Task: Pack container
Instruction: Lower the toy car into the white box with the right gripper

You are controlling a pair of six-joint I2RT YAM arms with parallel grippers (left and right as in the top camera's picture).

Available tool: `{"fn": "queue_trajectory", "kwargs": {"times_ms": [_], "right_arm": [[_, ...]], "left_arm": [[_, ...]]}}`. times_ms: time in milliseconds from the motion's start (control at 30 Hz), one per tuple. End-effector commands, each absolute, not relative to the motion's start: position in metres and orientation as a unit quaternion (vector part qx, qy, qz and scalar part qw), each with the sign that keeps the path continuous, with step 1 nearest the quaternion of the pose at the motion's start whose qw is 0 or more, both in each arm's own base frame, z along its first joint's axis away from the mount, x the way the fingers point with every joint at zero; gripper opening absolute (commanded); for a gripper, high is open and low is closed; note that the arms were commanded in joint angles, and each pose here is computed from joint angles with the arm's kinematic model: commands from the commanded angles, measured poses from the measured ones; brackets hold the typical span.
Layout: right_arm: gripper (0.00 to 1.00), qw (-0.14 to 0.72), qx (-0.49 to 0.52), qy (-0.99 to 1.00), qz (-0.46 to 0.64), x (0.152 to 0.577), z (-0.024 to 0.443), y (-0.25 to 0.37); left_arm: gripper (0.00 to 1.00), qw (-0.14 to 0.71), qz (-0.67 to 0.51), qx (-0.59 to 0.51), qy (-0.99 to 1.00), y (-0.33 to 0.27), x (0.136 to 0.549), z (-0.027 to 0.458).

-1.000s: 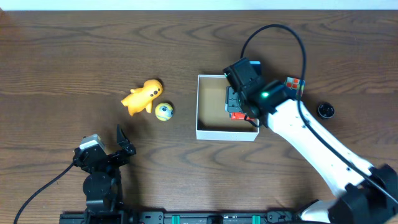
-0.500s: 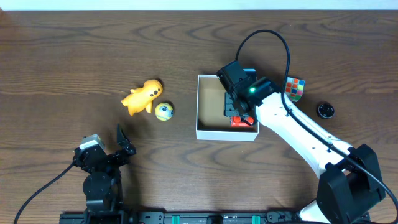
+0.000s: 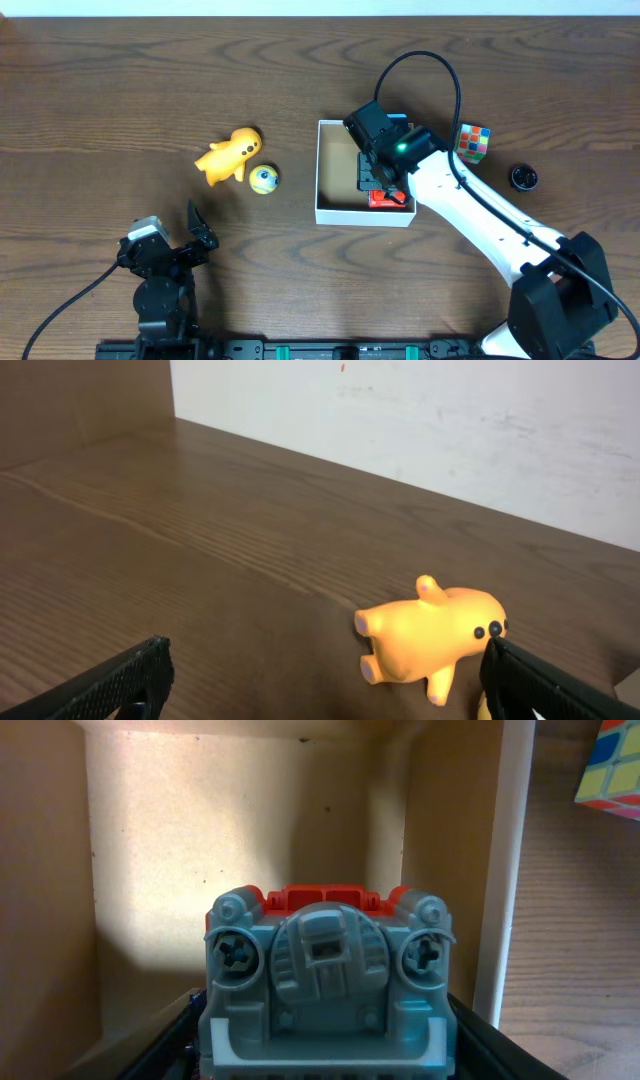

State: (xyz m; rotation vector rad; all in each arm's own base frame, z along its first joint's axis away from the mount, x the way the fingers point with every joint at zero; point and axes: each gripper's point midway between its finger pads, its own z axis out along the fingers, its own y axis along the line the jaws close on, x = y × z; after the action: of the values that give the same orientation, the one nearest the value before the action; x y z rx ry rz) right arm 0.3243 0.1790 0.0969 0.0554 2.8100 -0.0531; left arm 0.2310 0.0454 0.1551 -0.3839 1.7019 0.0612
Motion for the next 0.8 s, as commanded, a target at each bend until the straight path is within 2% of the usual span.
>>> {"fn": "queue_trajectory", "kwargs": {"times_ms": [0, 633, 767], "right_arm": [[0.45, 0.166, 0.024, 0.985, -0.024, 0.329, 0.094, 0.183], [0.51, 0.14, 0.021, 0.989, -0.051, 0.327, 0.07, 0.179], [0.61, 0.14, 0.021, 0.989, -0.05, 0.327, 0.07, 0.179]], "left_arm": [[0.98, 0.646, 0.029, -0.164, 0.745, 0.045, 0.231, 0.157], [0.98, 0.646, 0.029, -0.164, 0.745, 0.045, 0.231, 0.157], [0.98, 0.646, 0.029, -0.164, 0.745, 0.045, 0.231, 0.157]]}}
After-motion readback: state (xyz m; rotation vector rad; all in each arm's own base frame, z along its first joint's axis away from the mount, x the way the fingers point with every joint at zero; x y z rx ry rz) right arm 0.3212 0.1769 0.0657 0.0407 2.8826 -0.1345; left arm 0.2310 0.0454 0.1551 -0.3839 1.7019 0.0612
